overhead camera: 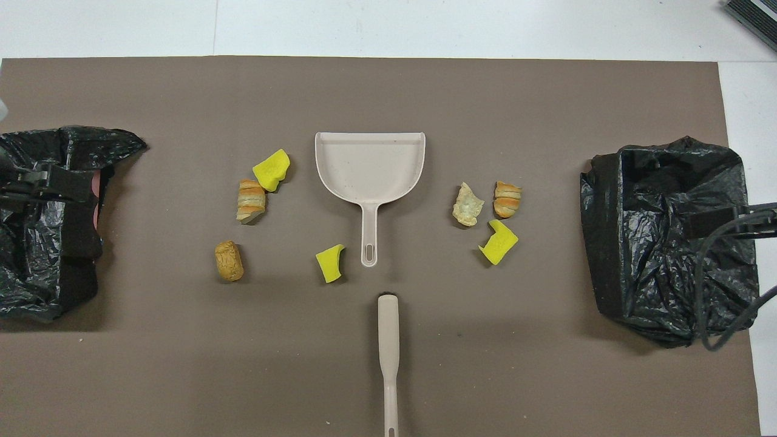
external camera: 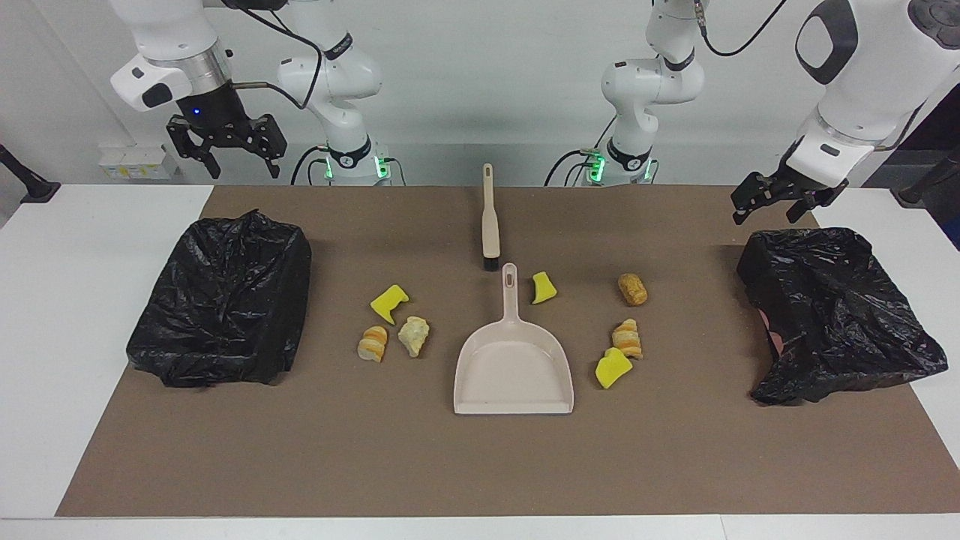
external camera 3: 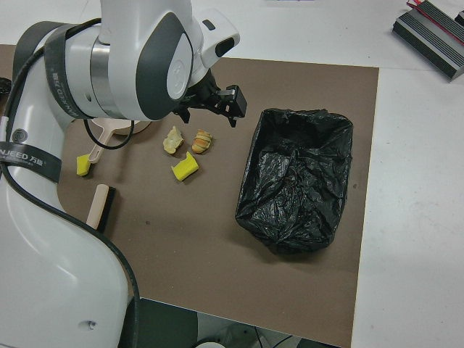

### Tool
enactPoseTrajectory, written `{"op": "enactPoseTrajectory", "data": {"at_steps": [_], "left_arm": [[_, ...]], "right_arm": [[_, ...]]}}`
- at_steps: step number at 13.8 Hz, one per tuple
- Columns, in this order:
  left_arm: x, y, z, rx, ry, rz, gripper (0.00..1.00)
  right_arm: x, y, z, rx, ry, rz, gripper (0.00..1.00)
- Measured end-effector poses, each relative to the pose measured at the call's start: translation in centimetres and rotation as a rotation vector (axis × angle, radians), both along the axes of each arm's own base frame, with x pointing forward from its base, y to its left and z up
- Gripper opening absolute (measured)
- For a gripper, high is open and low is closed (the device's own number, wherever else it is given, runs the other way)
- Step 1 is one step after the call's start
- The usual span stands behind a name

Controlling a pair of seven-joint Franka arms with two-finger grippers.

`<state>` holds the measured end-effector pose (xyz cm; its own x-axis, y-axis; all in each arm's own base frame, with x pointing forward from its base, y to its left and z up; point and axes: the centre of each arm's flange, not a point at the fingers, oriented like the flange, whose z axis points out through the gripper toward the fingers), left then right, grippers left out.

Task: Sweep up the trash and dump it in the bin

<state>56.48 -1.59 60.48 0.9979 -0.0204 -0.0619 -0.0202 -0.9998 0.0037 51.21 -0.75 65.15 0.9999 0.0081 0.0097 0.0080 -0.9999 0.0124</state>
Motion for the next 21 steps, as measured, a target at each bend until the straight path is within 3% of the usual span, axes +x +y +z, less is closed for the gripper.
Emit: {"op": "enactPoseTrajectory", "data": {"at_steps": [14,18,21], "left_arm": [[-0.9,-1.2,1.5,-0.016,-0.029,-0.022,1.0],[-1.7,-9.4,-3.4,-0.039,-0.015,-0.132,1.0],[-5.8,-16.6,-8.1,-0.031,-0.008,-0.151,1.0]], "right_arm": [[0.0,-0.1,0.0,0.0,0.0,-0.001,1.0],[0.0,-0.1,0.0,0.0,0.0,-0.001,1.0],[0.0,-0.1,0.0,0.0,0.0,-0.001,1.0]]}}
